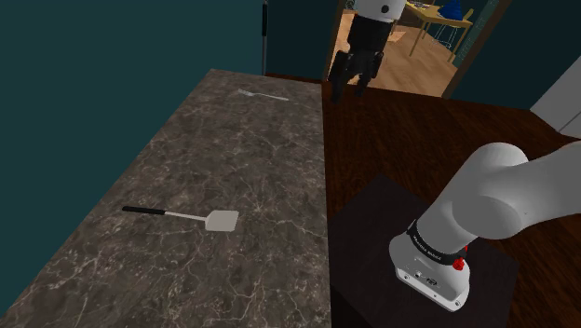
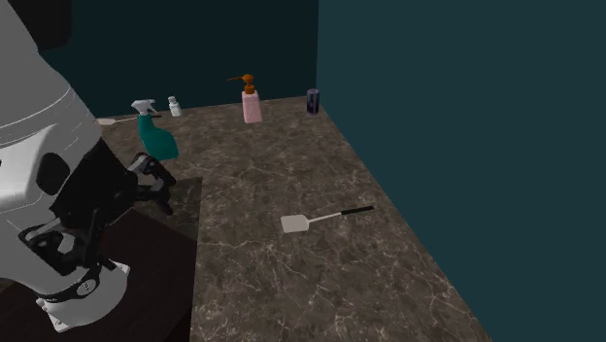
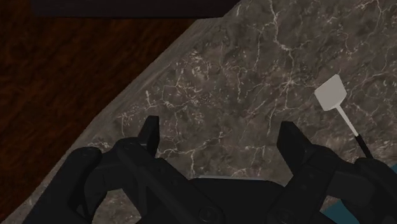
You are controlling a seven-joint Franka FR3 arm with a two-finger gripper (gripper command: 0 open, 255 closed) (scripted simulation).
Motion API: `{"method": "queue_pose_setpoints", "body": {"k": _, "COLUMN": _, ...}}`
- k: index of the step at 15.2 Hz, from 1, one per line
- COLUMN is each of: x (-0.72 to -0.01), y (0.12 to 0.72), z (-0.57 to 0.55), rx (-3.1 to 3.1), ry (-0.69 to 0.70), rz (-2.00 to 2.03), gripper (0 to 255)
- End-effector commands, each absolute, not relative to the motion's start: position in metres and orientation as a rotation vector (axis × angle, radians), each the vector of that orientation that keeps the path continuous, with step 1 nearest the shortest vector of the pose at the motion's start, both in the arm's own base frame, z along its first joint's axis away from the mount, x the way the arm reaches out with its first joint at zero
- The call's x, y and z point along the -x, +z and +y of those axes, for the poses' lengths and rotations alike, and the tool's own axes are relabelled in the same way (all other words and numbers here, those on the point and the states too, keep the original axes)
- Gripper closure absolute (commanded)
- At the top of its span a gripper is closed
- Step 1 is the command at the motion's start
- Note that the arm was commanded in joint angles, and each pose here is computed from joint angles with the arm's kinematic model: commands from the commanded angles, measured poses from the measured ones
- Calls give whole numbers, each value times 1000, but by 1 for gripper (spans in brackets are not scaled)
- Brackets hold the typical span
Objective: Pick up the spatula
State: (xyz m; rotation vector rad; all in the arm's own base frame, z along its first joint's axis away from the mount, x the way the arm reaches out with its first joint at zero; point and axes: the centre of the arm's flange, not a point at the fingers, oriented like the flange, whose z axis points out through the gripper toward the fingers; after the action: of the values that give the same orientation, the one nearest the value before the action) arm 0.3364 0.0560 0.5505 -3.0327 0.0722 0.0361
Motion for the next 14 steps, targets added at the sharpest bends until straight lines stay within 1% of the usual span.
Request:
{"method": "queue_pose_setpoints", "body": {"k": 1, "x": -352, "y": 537, "z": 72, "rx": 3038, "ry": 27, "rz": 9, "gripper": 0}}
{"method": "queue_pose_setpoints", "body": {"k": 14, "x": -430, "y": 455, "z": 203, "rx": 3041, "ry": -19, "rz": -393, "gripper": 0}}
